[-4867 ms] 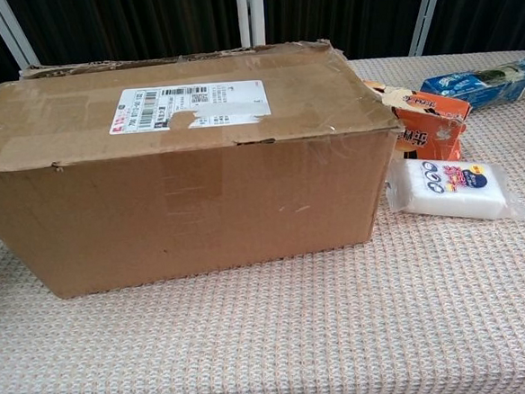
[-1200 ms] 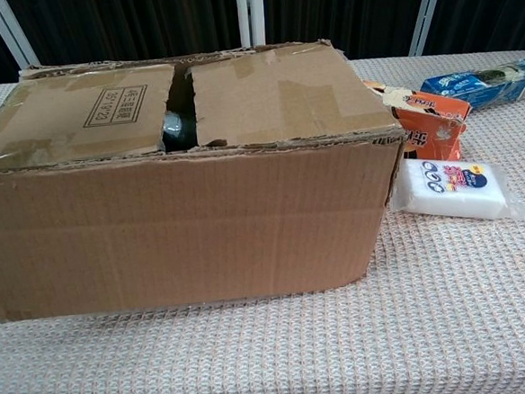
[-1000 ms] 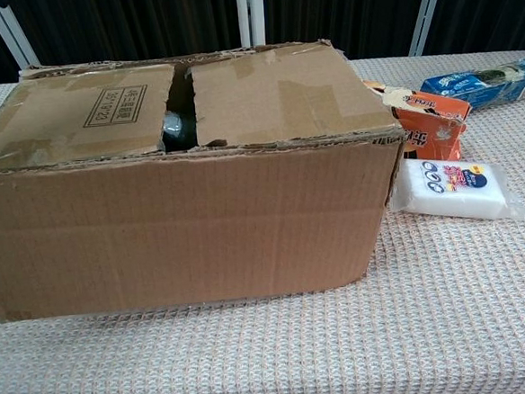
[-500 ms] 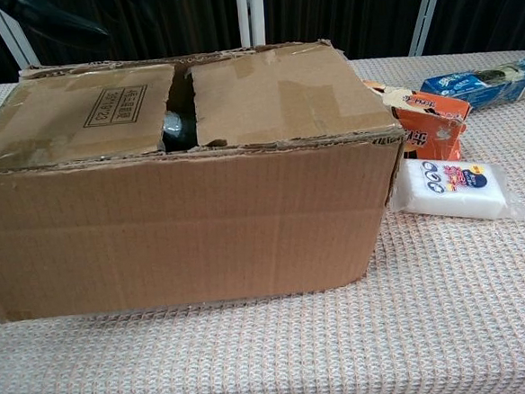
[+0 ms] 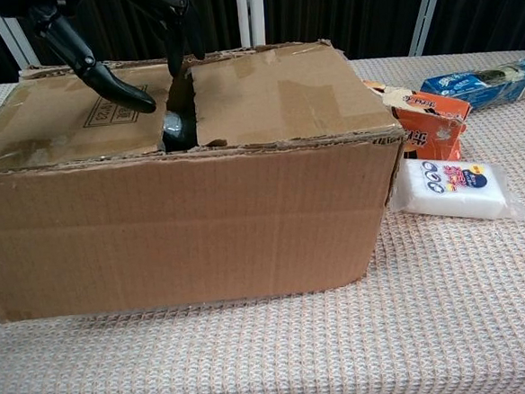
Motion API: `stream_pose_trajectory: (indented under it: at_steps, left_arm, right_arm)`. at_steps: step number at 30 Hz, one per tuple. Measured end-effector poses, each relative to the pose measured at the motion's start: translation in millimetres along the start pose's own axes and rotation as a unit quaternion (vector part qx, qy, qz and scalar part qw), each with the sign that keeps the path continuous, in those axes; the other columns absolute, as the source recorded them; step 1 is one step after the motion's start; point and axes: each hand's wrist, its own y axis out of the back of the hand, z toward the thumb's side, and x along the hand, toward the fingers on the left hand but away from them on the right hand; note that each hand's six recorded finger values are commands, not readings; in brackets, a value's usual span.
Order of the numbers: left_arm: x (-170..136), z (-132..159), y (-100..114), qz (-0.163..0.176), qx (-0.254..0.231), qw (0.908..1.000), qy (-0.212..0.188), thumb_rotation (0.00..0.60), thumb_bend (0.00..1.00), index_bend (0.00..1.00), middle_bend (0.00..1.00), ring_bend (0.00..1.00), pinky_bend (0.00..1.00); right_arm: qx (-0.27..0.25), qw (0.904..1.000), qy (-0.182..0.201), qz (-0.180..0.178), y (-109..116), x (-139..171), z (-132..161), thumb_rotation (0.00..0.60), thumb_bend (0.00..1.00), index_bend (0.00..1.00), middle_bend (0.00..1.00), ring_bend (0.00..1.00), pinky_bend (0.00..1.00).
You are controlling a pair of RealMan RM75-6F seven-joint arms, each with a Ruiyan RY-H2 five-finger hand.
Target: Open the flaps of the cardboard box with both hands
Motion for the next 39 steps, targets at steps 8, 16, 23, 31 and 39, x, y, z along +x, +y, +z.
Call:
stream_pose_trajectory:
  at_steps: [8, 16, 23, 31, 39]
  left_arm:
    - [0, 3, -12, -0.002, -0.015, 0.9998, -0.013, 0.336, 0.0, 0.29, 0.39, 0.16, 0.24]
    - [3, 5, -19, -0.007, -0.032, 0.9993, -0.02, 0.343, 0.0, 0.29, 0.39, 0.16, 0.24]
    - [3, 3, -27, -0.023, -0.017, 0.9994, -0.019, 0.355, 0.0, 0.28, 0.39, 0.15, 0.24]
    - [-4, -3, -33, -0.036, 0.029, 0.9988, -0.015, 0.362, 0.0, 0.28, 0.4, 0.15, 0.24]
    - [-18, -8, -22, -0.021, 0.1, 0.9947, -0.014, 0.388, 0.0, 0.29, 0.44, 0.15, 0.23]
  right_arm:
    - [0.0, 1.0, -0.003, -0.001, 0, 0, -1, 0.6, 0.37, 0.0, 0.0, 0.0, 0.0]
    - [0.001, 1.0, -0.009, 0.003, -3, 1, -3, 0.6, 0.37, 0.0, 0.0, 0.0, 0.0]
    - [0.002, 0.9999, -0.012, 0.006, -5, 0, -6, 0.6, 0.37, 0.0, 0.0, 0.0, 0.0]
    - [0.001, 0.9999, -0.015, 0.008, -8, 0, -7, 0.6, 0.37, 0.0, 0.0, 0.0, 0.0]
    - [-0.003, 0.9998, -0.018, 0.009, -10, 1, -7, 0.6, 0.37, 0.0, 0.0, 0.0, 0.0]
